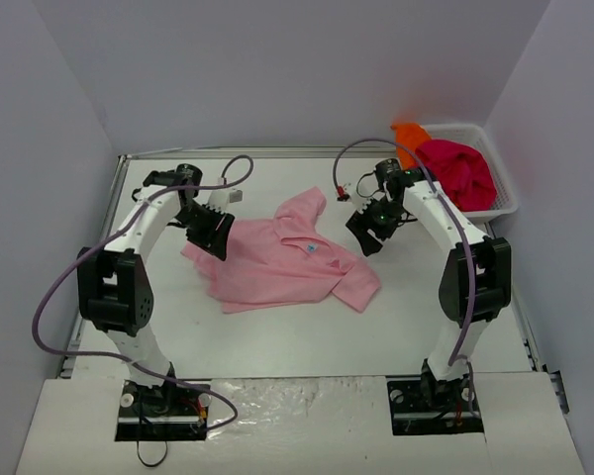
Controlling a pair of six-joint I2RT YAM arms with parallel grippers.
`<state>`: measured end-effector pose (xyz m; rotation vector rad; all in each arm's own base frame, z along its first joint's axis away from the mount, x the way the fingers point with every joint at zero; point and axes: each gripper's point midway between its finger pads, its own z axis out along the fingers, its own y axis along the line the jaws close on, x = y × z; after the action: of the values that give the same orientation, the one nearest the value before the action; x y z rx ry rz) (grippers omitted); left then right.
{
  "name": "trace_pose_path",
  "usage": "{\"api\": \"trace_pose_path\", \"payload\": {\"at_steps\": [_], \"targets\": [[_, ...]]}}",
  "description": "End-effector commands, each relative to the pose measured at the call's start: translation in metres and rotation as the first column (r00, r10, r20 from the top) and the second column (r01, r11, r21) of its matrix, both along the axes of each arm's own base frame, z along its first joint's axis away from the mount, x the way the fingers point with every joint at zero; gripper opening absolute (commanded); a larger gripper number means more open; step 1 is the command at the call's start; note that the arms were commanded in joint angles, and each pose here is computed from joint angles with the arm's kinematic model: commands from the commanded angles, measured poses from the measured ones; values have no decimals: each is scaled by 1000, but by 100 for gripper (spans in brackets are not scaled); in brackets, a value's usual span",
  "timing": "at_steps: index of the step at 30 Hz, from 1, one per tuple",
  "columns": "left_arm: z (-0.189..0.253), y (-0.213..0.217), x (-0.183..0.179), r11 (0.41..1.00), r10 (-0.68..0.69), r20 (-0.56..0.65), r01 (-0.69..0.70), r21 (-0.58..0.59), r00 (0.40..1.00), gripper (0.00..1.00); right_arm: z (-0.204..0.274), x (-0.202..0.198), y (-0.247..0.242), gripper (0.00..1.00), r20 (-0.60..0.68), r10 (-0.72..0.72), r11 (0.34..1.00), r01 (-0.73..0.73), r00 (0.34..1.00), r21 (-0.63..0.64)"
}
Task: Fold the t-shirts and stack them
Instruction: Flatten out the tshirt
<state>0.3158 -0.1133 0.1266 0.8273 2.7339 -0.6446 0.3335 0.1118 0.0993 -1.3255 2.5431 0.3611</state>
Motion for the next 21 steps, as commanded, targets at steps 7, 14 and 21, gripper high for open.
{"api": "trace_pose_path", "payload": {"at_steps": [7, 14, 21], "targets": [[61, 22, 33, 960, 275, 264, -250, -123, 925, 42, 9, 64, 48, 60, 113, 31, 999, -34, 993, 30], [75, 103, 61, 842, 516, 398, -534, -75, 758, 46, 11, 89, 113, 61, 255, 98, 994, -106, 962, 17], [62, 137, 51, 790, 572, 405, -612, -37, 714, 48, 2, 98, 163, 59, 307, 177, 984, -178, 935, -26]]}}
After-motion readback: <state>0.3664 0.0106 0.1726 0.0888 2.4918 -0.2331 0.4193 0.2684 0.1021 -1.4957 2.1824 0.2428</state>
